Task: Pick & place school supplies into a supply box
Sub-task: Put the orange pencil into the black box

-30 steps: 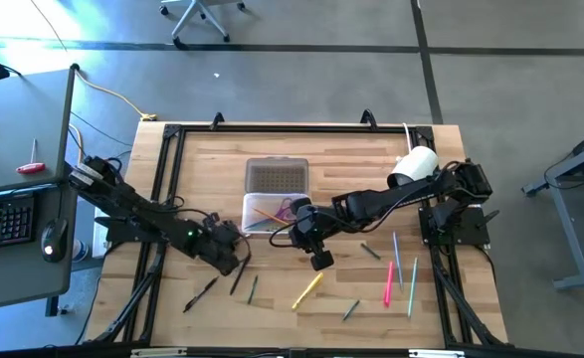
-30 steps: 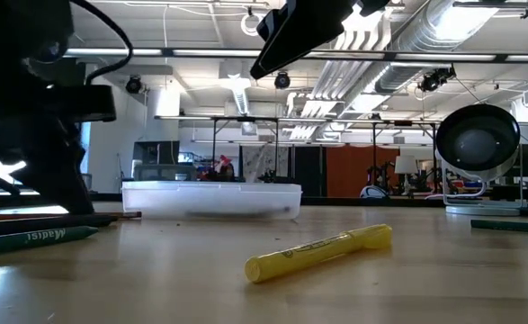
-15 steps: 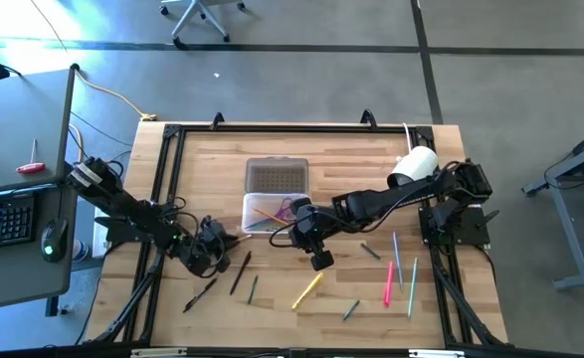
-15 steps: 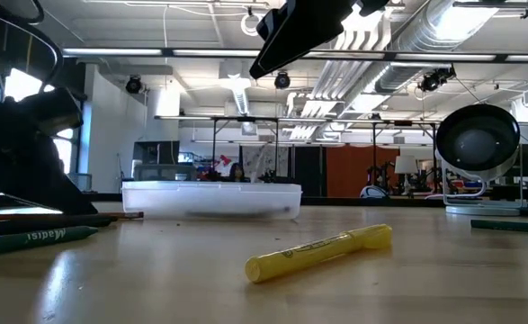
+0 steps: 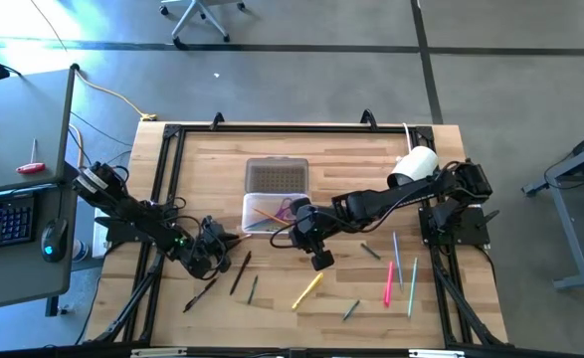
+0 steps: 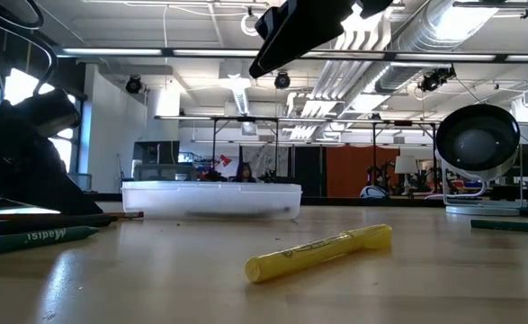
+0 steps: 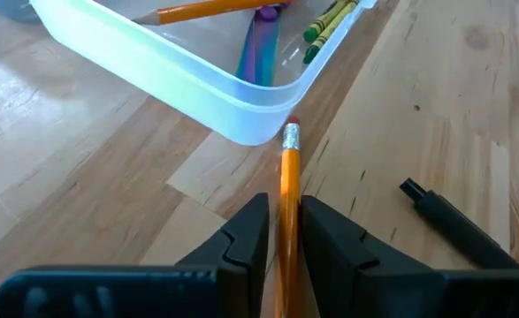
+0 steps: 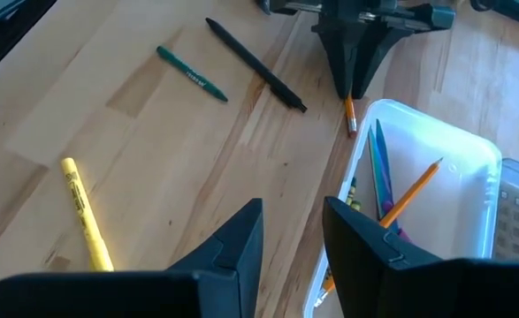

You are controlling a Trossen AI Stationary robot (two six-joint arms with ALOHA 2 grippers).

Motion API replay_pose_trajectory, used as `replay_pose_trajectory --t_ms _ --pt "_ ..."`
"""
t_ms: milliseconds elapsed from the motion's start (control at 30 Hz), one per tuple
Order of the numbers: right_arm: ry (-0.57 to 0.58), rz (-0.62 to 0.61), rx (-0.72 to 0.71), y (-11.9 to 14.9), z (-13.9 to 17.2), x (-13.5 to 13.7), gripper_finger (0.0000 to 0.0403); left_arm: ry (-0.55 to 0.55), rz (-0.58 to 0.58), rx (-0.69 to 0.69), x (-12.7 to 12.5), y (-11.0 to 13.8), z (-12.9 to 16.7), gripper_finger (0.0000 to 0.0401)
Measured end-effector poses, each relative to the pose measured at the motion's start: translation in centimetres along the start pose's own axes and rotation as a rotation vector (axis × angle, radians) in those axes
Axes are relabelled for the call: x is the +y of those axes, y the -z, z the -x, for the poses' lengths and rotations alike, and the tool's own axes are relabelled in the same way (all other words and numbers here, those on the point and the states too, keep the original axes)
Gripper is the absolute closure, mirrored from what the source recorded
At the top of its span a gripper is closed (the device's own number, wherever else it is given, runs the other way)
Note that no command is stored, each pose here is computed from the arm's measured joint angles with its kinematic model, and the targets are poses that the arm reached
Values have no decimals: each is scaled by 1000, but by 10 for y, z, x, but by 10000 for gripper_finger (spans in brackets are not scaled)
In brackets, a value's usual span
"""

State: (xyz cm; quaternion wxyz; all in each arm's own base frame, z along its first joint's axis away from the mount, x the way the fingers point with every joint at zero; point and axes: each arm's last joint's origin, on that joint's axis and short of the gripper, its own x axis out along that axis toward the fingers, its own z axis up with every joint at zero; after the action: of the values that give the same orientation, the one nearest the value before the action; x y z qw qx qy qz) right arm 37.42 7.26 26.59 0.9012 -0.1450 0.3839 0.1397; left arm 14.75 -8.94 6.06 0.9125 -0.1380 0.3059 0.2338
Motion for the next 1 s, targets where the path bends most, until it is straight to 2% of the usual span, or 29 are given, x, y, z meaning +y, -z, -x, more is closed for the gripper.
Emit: replay_pose_trajectory --t_ms 233,367,467,733,867,1000 --pt "-4 3 8 1 0 0 304 4 19 3 0 0 0 305" --pt "-9 3 10 1 0 0 304 4 -10 4 0 0 0 315" --pt "-10 3 10 1 0 0 304 8 -18 8 0 0 0 301" --pt "-9 0 3 0 0 0 304 44 -93 23 -2 -4 3 234" --pt "-4 -37 -18 -2 0 0 304 43 -86 30 -1 -3 3 229" --pt "-1 -49 -31 -3 0 -1 304 15 -87 7 2 0 2 243"
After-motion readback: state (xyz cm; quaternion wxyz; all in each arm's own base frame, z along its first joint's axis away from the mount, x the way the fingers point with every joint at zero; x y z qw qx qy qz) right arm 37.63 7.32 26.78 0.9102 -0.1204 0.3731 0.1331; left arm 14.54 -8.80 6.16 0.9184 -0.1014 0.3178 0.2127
